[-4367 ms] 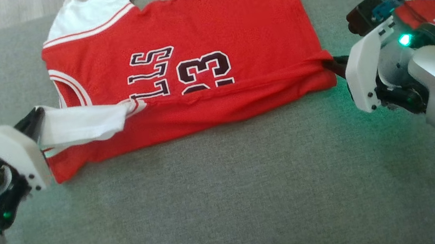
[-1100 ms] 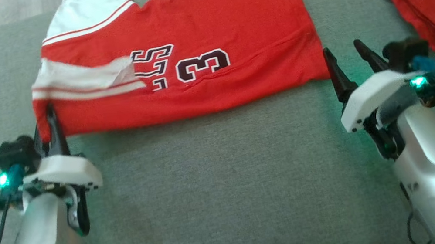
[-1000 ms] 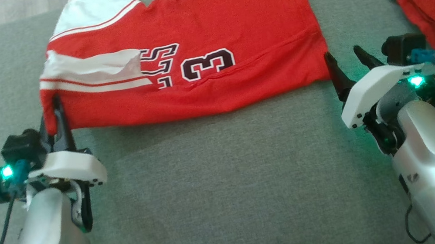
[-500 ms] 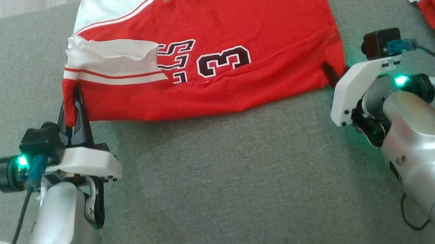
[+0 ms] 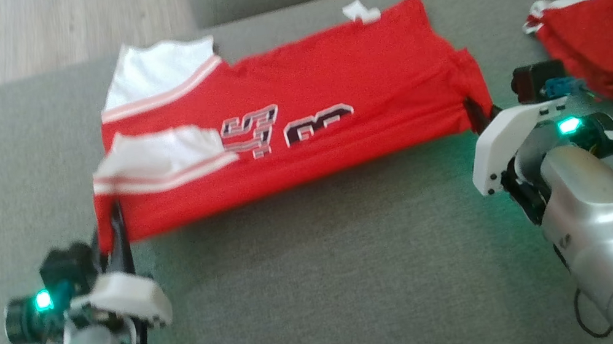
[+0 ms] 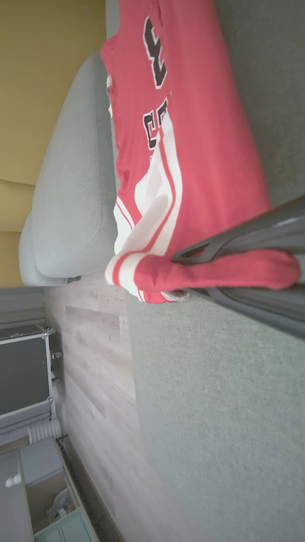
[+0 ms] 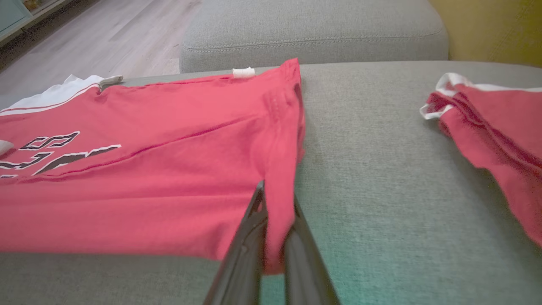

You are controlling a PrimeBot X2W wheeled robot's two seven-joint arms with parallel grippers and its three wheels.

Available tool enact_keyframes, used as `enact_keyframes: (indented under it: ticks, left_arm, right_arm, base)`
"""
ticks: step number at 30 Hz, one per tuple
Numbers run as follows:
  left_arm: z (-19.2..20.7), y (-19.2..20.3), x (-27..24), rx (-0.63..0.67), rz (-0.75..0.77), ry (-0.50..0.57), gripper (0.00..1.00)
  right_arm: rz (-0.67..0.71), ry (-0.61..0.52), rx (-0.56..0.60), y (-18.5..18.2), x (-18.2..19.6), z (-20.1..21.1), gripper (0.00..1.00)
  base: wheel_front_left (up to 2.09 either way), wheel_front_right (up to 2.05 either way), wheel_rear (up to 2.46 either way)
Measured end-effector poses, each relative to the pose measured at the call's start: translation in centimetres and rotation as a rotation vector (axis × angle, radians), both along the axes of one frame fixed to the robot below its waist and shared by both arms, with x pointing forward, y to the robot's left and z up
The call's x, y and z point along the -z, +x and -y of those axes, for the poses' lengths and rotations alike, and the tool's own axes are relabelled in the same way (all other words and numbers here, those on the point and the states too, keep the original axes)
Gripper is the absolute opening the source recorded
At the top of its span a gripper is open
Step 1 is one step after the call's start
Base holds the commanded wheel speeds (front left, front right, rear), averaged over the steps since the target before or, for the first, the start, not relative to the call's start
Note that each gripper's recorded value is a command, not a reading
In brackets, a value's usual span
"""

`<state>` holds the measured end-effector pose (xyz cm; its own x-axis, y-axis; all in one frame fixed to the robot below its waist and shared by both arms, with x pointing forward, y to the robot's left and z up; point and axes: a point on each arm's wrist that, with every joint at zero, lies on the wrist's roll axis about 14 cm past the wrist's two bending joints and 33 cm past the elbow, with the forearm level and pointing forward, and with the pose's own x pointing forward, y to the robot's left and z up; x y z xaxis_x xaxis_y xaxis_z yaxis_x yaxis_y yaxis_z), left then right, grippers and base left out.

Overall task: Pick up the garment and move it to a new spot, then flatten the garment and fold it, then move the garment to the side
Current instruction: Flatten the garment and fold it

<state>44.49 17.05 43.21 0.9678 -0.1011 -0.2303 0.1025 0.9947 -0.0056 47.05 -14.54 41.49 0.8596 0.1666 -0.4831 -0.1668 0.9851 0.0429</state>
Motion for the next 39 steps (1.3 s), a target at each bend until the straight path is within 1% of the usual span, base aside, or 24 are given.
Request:
enact_keyframes:
  ticks: [6,11,12,18,23,29,30,31,32,33,36,39]
  left_arm:
    - [0.8,-2.5,0.7,0.025,-0.044,-0.015,0.0]
    - [1.5,-4.8,0.8,0.047,-0.057,-0.019,0.0]
    - [1.7,-5.7,0.9,0.048,-0.066,-0.027,0.0]
    - [1.7,-7.8,1.0,0.038,-0.078,-0.042,0.0]
    - [1.9,-9.6,2.0,0.044,-0.13,-0.044,0.0]
    - [2.0,-10.0,2.2,0.041,-0.152,-0.033,0.0]
    - [2.0,-10.0,2.4,0.043,-0.165,-0.032,0.0]
    - [2.1,-10.0,2.6,0.045,-0.175,-0.031,0.09]
    - [2.2,-9.9,2.7,0.046,-0.177,-0.031,0.61]
    - [2.0,-9.9,2.8,0.037,-0.183,-0.027,1.0]
    - [1.9,-9.1,2.4,0.021,-0.158,-0.032,1.0]
    - [1.6,-7.1,-0.3,-0.011,-0.035,-0.076,1.0]
  right_arm:
    - [0.004,-0.058,-0.002,-1.7,-1.1,1.3,0.0]
    - [-0.046,-0.083,0.014,-4.6,-0.3,2.5,0.0]
    - [-0.073,-0.084,0.023,-5.8,0.3,2.9,0.0]
    - [-0.128,-0.071,0.033,-8.5,1.6,3.2,0.0]
    - [-0.158,-0.059,0.039,-9.9,2.2,3.4,0.0]
    - [-0.176,-0.019,0.05,-10.9,2.8,3.2,0.0]
    - [-0.165,-0.009,0.059,-10.8,2.6,3.3,1.0]
    - [-0.153,0.001,0.072,-10.6,2.4,3.6,1.0]
    - [-0.139,0.006,0.082,-10.4,2.1,3.8,1.0]
    - [-0.122,0.01,0.098,-10.2,1.8,4.2,1.0]
    - [-0.041,0.029,0.13,-9.2,0.2,4.9,1.0]
    - [0.093,0.067,0.142,-7.8,-2.4,4.4,1.0]
  base:
    - [0.0,0.0,0.0]
    - [0.0,0.0,0.0]
    - [0.0,0.0,0.0]
    - [0.0,0.0,0.0]
    - [0.0,0.0,0.0]
    - [0.0,0.0,0.0]
    - [0.0,0.0,0.0]
    - [0.0,0.0,0.0]
    - [0.0,0.0,0.0]
    - [0.0,0.0,0.0]
    - [0.0,0.0,0.0]
    - [0.0,0.0,0.0]
